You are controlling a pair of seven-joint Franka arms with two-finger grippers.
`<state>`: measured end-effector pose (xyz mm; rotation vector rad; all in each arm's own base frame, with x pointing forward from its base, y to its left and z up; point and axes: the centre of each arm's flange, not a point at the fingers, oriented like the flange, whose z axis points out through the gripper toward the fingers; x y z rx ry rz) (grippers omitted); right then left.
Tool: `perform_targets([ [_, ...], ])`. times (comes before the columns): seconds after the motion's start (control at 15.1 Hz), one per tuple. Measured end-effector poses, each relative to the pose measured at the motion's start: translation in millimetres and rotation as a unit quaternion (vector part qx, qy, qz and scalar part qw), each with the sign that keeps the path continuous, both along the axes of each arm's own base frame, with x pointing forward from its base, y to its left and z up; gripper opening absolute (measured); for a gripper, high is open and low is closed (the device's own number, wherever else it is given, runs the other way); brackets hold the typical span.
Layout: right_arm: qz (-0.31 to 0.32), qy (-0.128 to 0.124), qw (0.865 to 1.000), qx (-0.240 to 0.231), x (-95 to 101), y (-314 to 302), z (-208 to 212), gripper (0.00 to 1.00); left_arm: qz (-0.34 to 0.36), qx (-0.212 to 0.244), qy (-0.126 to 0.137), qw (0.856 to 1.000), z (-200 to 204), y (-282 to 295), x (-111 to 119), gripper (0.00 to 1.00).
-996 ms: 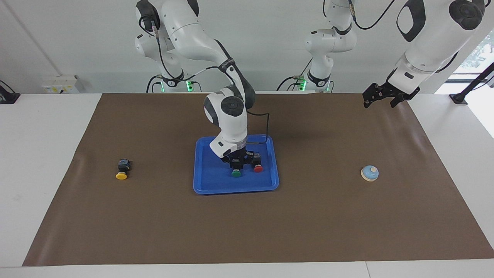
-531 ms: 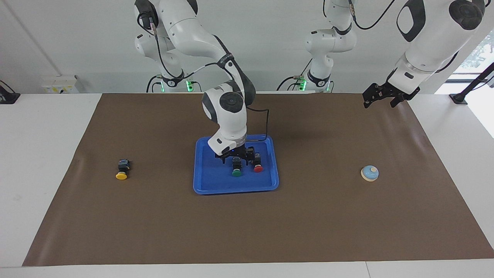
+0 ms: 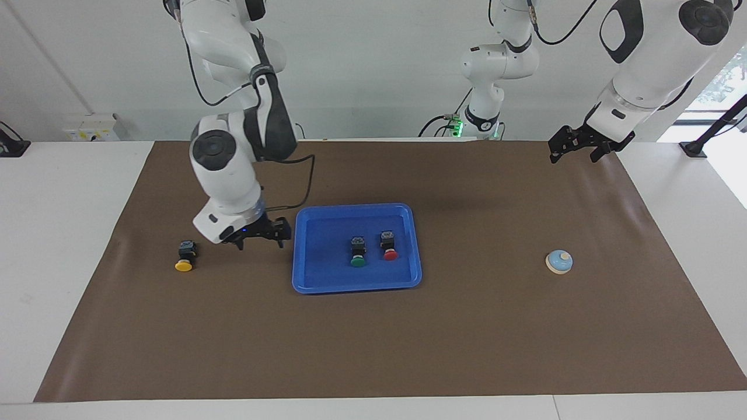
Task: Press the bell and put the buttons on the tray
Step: 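Move the right gripper to the yellow button and grasp it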
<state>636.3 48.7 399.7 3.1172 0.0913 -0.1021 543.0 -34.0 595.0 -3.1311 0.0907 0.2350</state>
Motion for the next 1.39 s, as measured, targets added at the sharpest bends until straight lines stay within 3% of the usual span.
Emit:
perform_targets([
  [0.2,0.025,-0.012,1.000,0.005,-15.2,-85,-39,1.00,0.000,0.000,0.000,1.000,0,0,0,1.00],
  [0.53,0.059,-0.051,0.997,0.002,-41.6,-137,-74,1.00,0.000,0.000,0.000,1.000,0,0,0,1.00],
  [1.2,0.039,-0.022,0.999,0.008,-69.5,-160,-99,1.00,0.000,0.000,0.000,1.000,0,0,0,1.00],
  [1.39,0.046,-0.036,0.998,0.005,-68.4,-160,-100,0.96,0.000,0.000,0.000,1.000,0,0,0,1.00],
])
